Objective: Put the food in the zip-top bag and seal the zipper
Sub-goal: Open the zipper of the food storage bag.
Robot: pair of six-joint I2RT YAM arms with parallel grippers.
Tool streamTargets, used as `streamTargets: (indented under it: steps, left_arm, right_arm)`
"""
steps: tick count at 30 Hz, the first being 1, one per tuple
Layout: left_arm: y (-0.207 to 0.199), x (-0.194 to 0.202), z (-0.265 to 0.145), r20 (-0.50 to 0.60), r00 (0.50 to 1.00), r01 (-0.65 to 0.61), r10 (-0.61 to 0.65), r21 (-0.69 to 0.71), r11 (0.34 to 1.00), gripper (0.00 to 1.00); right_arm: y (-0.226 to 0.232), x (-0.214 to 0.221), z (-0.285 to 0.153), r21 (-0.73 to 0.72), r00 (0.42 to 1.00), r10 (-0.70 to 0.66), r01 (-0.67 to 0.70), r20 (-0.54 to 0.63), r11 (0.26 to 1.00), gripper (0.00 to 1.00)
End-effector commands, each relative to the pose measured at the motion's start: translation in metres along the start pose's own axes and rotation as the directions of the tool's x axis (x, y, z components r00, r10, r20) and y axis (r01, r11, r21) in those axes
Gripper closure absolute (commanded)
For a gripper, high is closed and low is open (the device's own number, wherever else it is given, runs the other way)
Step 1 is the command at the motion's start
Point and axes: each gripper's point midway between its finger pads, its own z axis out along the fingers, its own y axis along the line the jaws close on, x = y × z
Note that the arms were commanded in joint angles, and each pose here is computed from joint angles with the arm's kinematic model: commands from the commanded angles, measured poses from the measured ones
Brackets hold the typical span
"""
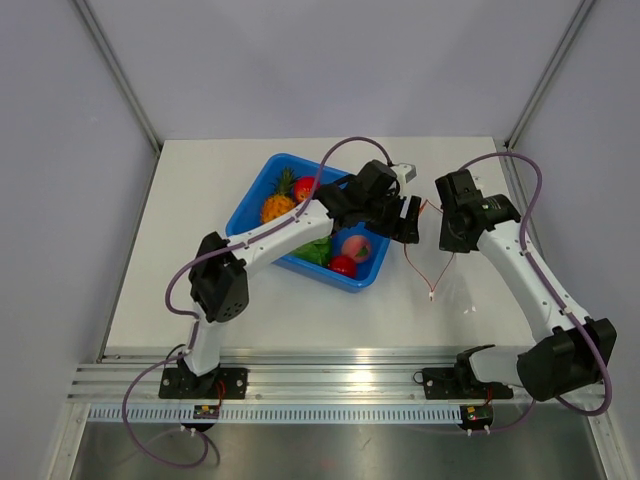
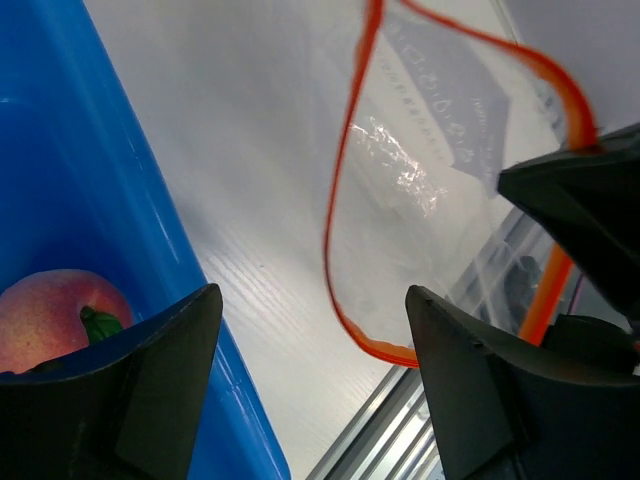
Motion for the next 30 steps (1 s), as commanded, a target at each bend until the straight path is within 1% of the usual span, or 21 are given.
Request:
streamTargets:
  steps: [1, 8, 11, 14, 15, 16, 18, 23, 24, 26, 27, 28, 30]
  left_arm:
    - [-0.028, -0.027, -0.038, 0.101, 0.995, 0.003, -0.011, 0.077, 0.997, 0.23]
    - [-0.018, -0.009, -0.021, 0.044, 0.998, 0.035, -0.037, 0.049, 0.998, 0.26]
    - [-0.019, -0.006, -0.016, 0.038, 0.998, 0.040, -0.042, 0.045, 0.998, 0.27]
    - [-0.018, -0.006, -0.012, 0.044, 0.998, 0.045, -0.047, 0.039, 0.998, 0.31]
    - [-0.018, -0.007, -0.011, 0.046, 0.997, 0.053, -0.055, 0.039, 0.998, 0.37]
    - [-0.018, -0.007, -0.009, 0.046, 0.997, 0.053, -0.055, 0.040, 0.998, 0.39]
    - [-0.017, -0.007, -0.004, 0.044, 0.997, 0.067, -0.069, 0.039, 0.997, 0.41]
    - [-0.020, -0.008, 0.009, 0.029, 0.996, 0.078, -0.079, 0.047, 0.996, 0.43]
    - [-0.018, -0.007, 0.012, 0.023, 0.996, 0.082, -0.083, 0.042, 0.996, 0.44]
    - [-0.015, -0.007, 0.019, 0.019, 0.996, 0.084, -0.085, 0.030, 0.996, 0.50]
    - [-0.012, -0.004, 0.019, 0.003, 0.996, 0.089, -0.089, 0.011, 0.996, 0.56]
    - [-0.009, -0.005, 0.020, 0.003, 0.996, 0.088, -0.088, -0.007, 0.996, 0.70]
    - [-0.008, -0.008, 0.017, 0.006, 0.997, 0.079, -0.079, -0.015, 0.997, 0.91]
  right_arm:
    - [0.005, -0.017, -0.001, -0.018, 0.998, 0.037, -0.036, 0.043, 0.999, 1.00]
    - [0.013, -0.025, -0.005, -0.051, 0.998, 0.044, -0.041, 0.053, 0.998, 1.00]
    - [0.014, -0.027, -0.008, -0.064, 0.997, 0.052, -0.048, 0.058, 0.997, 1.00]
    - [0.018, -0.029, -0.010, -0.092, 0.996, 0.060, -0.055, 0.063, 0.994, 1.00]
    - [0.019, -0.030, -0.010, -0.098, 0.996, 0.064, -0.058, 0.063, 0.993, 1.00]
    - [0.020, -0.031, -0.012, -0.105, 0.996, 0.066, -0.059, 0.066, 0.993, 1.00]
    - [0.021, -0.031, -0.012, -0.108, 0.996, 0.066, -0.059, 0.065, 0.992, 1.00]
    - [0.023, -0.032, -0.014, -0.121, 0.995, 0.072, -0.064, 0.068, 0.991, 1.00]
    - [0.023, -0.031, -0.015, -0.124, 0.995, 0.074, -0.065, 0.066, 0.990, 1.00]
    - [0.024, -0.031, -0.017, -0.136, 0.995, 0.076, -0.066, 0.070, 0.988, 1.00]
    - [0.024, -0.031, -0.020, -0.144, 0.994, 0.078, -0.067, 0.071, 0.987, 1.00]
    - [0.023, -0.031, -0.024, -0.151, 0.994, 0.082, -0.070, 0.076, 0.986, 1.00]
    - [0.021, -0.032, -0.028, -0.152, 0.993, 0.083, -0.070, 0.083, 0.986, 1.00]
